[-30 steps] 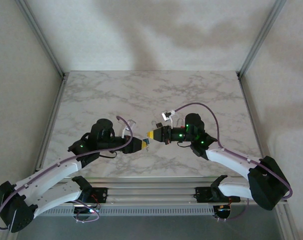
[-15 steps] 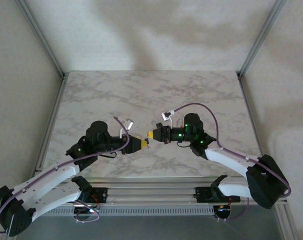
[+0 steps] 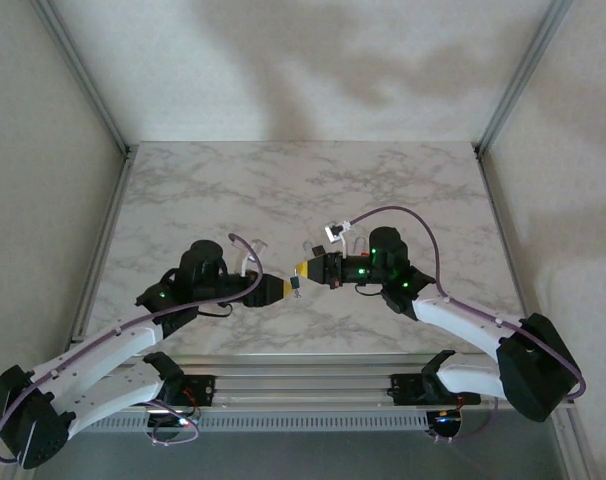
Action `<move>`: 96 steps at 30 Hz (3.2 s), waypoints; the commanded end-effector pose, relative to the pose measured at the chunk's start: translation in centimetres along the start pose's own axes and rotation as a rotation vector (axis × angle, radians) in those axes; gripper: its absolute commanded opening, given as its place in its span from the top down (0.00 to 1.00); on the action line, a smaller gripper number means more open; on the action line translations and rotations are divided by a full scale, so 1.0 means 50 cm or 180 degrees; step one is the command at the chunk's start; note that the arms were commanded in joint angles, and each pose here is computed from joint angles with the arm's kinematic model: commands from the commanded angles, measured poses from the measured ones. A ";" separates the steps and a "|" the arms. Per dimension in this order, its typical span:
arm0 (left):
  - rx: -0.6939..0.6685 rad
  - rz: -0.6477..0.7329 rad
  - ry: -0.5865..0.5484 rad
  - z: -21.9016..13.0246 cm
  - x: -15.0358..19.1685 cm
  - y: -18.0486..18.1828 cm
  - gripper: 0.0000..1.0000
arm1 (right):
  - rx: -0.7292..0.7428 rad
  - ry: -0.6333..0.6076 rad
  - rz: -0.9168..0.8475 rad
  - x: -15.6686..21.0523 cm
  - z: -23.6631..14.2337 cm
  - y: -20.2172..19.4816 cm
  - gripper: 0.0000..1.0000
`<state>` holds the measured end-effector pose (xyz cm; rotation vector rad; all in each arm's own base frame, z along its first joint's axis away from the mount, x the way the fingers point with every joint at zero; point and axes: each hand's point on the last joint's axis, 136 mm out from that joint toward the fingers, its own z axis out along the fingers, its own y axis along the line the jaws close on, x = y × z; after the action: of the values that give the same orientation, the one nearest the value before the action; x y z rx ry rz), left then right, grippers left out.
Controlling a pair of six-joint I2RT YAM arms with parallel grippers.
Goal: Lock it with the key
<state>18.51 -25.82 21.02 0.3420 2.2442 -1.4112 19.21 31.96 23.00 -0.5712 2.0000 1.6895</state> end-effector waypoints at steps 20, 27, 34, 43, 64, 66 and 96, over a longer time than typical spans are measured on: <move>0.0170 -0.0074 -0.0011 0.025 -0.011 -0.027 0.52 | 0.0022 -0.0004 -0.0076 -0.006 0.009 0.004 1.00; 0.0049 -0.0091 0.0039 0.034 -0.003 -0.005 0.57 | 0.0021 0.0000 -0.0073 -0.005 0.010 0.004 1.00; 0.0011 -0.0091 0.0071 0.042 -0.003 0.002 0.72 | 0.0017 0.0006 -0.0071 -0.004 0.011 0.004 1.00; -0.0004 -0.0069 0.0044 0.046 -0.013 0.000 0.95 | -0.0010 0.0052 -0.0065 0.001 0.018 0.005 1.00; -0.0683 0.0567 0.0032 0.007 -0.049 0.091 1.00 | 0.0297 -0.0175 -0.0218 -0.025 -0.031 0.002 0.52; -0.0571 0.0597 0.0214 0.020 -0.036 0.089 1.00 | 0.0362 -0.0244 -0.0249 -0.031 -0.041 -0.002 0.52; 0.0128 0.0782 0.0220 0.020 -0.018 0.017 1.00 | 0.0014 0.0156 -0.0174 -0.001 -0.006 0.015 0.90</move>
<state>19.60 -26.49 20.25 0.6717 2.1613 -1.3514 19.36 31.24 20.95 -0.5789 2.1152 1.6232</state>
